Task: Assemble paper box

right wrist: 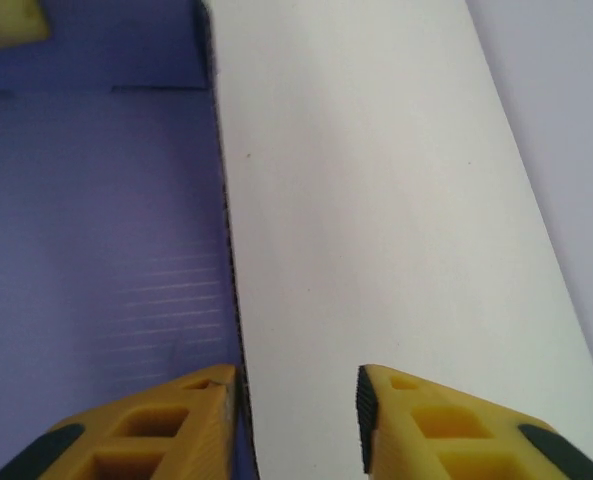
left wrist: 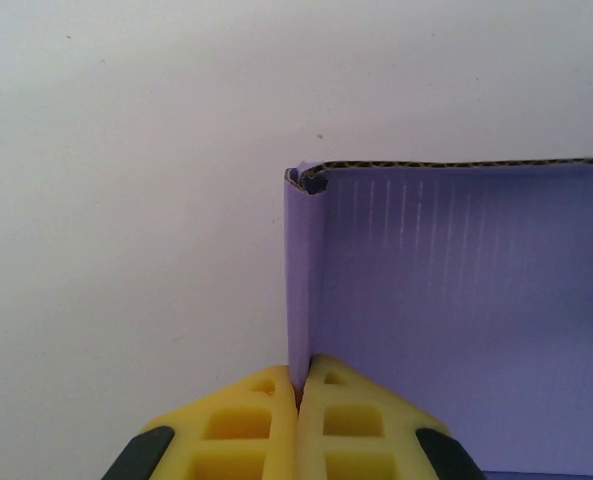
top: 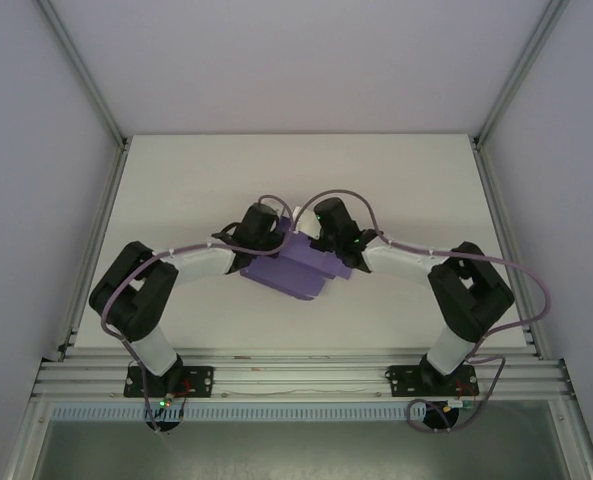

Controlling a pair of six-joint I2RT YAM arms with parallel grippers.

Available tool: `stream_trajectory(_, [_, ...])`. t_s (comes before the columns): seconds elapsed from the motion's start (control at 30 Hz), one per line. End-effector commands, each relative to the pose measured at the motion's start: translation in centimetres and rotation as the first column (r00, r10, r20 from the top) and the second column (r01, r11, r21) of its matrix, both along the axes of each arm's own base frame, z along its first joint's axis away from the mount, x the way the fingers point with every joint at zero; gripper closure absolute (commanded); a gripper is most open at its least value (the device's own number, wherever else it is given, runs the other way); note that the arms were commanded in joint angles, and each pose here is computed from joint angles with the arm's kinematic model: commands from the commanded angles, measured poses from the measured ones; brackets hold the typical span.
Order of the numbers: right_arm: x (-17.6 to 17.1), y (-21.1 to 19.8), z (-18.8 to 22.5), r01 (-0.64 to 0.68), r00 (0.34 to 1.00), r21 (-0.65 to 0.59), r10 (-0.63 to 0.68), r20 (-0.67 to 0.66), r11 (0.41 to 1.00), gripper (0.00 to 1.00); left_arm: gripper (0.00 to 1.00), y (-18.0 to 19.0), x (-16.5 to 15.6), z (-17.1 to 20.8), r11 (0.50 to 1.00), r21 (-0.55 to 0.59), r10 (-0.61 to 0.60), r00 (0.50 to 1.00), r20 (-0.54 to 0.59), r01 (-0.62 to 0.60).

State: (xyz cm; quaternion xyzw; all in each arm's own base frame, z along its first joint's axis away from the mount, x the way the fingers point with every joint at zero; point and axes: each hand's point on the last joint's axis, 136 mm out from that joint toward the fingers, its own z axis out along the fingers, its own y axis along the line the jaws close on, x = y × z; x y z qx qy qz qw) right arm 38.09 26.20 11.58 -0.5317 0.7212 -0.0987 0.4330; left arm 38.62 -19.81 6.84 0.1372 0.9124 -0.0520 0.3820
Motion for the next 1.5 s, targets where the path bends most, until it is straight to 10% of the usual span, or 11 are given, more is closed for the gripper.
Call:
stream_trajectory(0.0, [1.5, 1.0, 4.2, -0.018, 0.998, 0.145, 0.009, 0.061, 0.989, 0.6, 1.0, 0.7, -0.4, -0.2, 0.999, 0.042, 0.005, 1.0, 0.029, -0.006])
stream_trajectory(0.17, [-0.6, 2.6, 2.2, -0.213, 0.975, 0.118, 0.219, -0.041, 0.97, 0.57, 1.0, 0.2, -0.7, -0.1, 1.0, -0.005, -0.005, 0.999, 0.038, 0.005])
stream_trajectory(0.77, [2.4, 4.1, -1.8, -0.208, 0.967, 0.06, 0.214, -0.137, 0.976, 0.51, 1.0, -0.2, -0.6, -0.1, 0.998, -0.065, 0.029, 0.999, 0.029, -0.027])
stream_trajectory(0.87, [3.8, 4.3, -1.7, -0.176, 0.98, 0.059, 0.181, -0.079, 0.983, 0.56, 1.0, -0.2, -0.7, -0.2, 0.998, -0.061, 0.029, 0.999, 0.02, -0.027])
stream_trajectory(1.03, [4.6, 4.4, -1.4, -0.164, 0.985, 0.061, 0.167, -0.048, 0.985, 0.98, 1.0, 0.8, -0.6, -0.9, 0.996, -0.03, 0.08, 0.997, 0.011, -0.08])
stream_trajectory(1.47, [2.6, 4.7, -0.3, -0.233, 0.972, 0.066, 0.234, -0.002, 0.97, 1.0, 0.88, 2.7, 0.0, -3.4, 0.972, 0.02, 0.234, 0.972, -0.034, -0.234])
